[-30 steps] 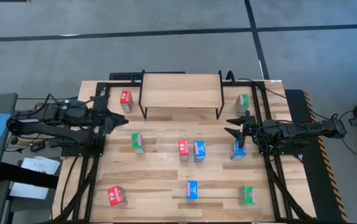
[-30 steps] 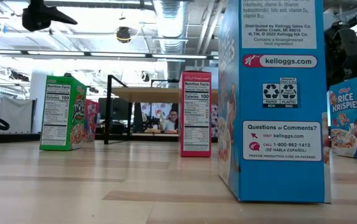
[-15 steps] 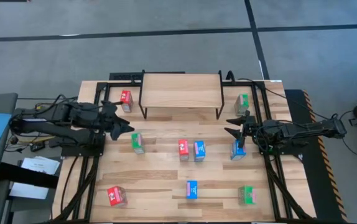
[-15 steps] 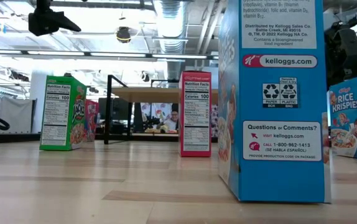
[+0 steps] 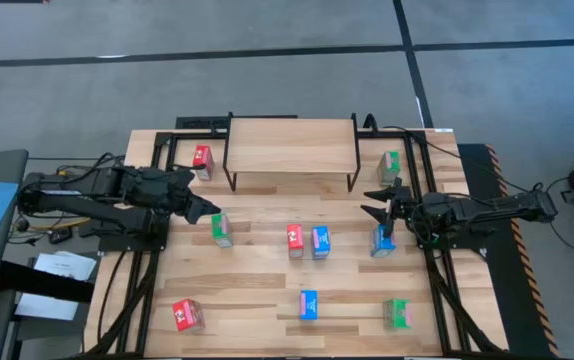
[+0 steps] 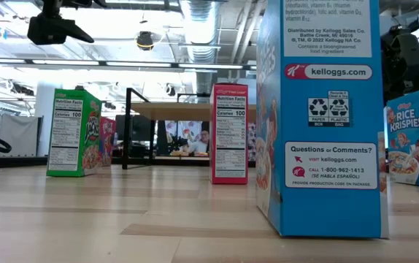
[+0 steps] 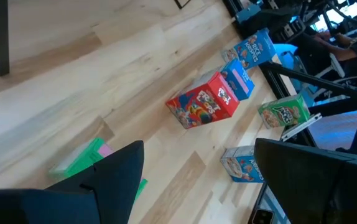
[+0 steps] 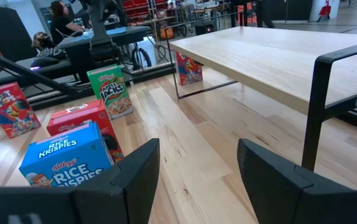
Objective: Stack cereal on shelf
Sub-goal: Put the middle left green cereal box on the shelf
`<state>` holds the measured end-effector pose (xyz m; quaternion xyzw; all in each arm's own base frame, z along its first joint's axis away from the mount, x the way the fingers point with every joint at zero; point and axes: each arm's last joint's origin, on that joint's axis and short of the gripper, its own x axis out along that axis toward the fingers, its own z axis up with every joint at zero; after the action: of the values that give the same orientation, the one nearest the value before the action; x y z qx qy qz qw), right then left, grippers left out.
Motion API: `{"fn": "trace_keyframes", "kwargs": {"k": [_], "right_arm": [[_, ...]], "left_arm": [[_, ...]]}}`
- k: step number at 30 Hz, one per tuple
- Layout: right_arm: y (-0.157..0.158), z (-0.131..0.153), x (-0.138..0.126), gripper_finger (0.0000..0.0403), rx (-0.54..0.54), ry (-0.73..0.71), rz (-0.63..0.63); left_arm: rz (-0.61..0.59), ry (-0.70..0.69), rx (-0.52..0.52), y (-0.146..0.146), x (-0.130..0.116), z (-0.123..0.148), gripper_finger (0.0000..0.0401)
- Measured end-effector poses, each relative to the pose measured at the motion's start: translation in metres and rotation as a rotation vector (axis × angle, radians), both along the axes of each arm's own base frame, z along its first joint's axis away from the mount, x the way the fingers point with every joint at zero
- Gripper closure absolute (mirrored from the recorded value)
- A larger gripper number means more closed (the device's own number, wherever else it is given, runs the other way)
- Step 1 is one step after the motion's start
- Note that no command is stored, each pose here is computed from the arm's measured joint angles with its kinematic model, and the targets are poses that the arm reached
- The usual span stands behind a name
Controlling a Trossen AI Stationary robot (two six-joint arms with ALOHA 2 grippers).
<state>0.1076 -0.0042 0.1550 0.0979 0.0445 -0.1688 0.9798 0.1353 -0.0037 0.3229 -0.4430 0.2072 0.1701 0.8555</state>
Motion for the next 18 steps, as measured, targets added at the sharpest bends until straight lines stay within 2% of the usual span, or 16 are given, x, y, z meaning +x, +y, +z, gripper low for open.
{"fn": "trace_keyframes", "kwargs": {"k": [13, 18], "right_arm": [[0.000, 0.000, 0.000, 0.0163, 0.000, 0.000, 0.000], [0.000, 0.000, 0.000, 0.0163, 0.000, 0.000, 0.000]], "left_arm": [[-0.056, 0.037, -0.091, -0.010, -0.003, -0.003, 0.0106], [-0.035, 0.065, -0.116, -0.018, -0.006, -0.006, 0.0106]]}}
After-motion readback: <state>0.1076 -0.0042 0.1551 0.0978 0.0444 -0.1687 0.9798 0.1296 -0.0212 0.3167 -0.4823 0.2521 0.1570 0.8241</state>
